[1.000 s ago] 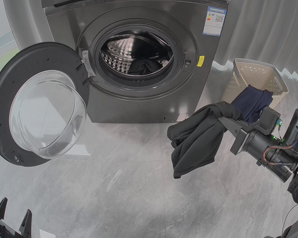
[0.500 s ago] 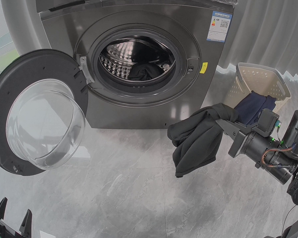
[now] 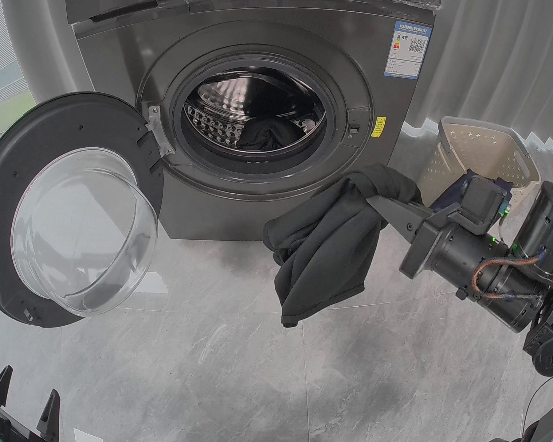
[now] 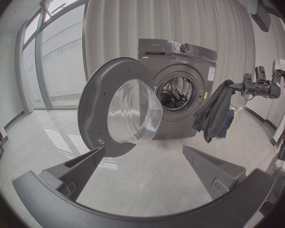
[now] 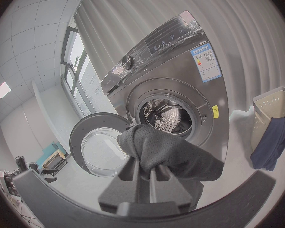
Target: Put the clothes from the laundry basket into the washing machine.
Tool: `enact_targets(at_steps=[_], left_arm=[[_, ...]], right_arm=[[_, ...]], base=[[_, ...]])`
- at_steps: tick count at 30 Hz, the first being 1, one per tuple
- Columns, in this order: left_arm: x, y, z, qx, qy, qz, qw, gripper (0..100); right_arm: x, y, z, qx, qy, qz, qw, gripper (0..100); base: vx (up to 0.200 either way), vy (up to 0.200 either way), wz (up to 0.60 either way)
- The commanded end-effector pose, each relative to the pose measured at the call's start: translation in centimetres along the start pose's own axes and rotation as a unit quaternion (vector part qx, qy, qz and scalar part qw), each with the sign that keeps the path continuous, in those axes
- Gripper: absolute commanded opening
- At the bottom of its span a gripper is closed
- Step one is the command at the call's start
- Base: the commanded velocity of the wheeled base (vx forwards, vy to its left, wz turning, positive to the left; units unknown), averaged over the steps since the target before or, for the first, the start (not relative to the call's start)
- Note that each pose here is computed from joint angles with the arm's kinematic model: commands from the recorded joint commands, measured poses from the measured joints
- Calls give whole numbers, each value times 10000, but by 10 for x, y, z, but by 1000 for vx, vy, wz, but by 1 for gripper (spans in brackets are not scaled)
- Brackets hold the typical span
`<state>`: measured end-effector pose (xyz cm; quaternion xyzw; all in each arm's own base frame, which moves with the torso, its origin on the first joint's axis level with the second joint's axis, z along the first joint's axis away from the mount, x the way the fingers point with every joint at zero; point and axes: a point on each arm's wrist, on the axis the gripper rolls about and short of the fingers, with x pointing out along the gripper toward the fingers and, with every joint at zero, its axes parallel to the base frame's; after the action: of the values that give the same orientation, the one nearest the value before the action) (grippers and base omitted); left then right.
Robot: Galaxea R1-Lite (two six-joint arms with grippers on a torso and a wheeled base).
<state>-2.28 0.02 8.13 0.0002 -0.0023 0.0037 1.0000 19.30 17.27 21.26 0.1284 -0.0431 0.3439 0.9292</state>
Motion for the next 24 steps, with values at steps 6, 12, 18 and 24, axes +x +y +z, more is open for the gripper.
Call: enact_targets(at_steps=[6,12,18,24], left_arm=[[0,0,-5,13,31,-14,10000,100],[0,0,-5,21,23,-45,10000,100],[0,0,-5,-2,23,-45,10000,100],[0,0,-1,59,-130,-75,9999,100]], right_arm=[[25,7,-12,19,-49,3,10000,0],[30,6,-18,20,-68,-48,10000,0],[38,7,-19,28,-136,-42,9999,0],[48,11,-11,58,-352,10,9994,0]], base=[[0,33,0],[0,167,0],[0,0,0],[0,0,0]])
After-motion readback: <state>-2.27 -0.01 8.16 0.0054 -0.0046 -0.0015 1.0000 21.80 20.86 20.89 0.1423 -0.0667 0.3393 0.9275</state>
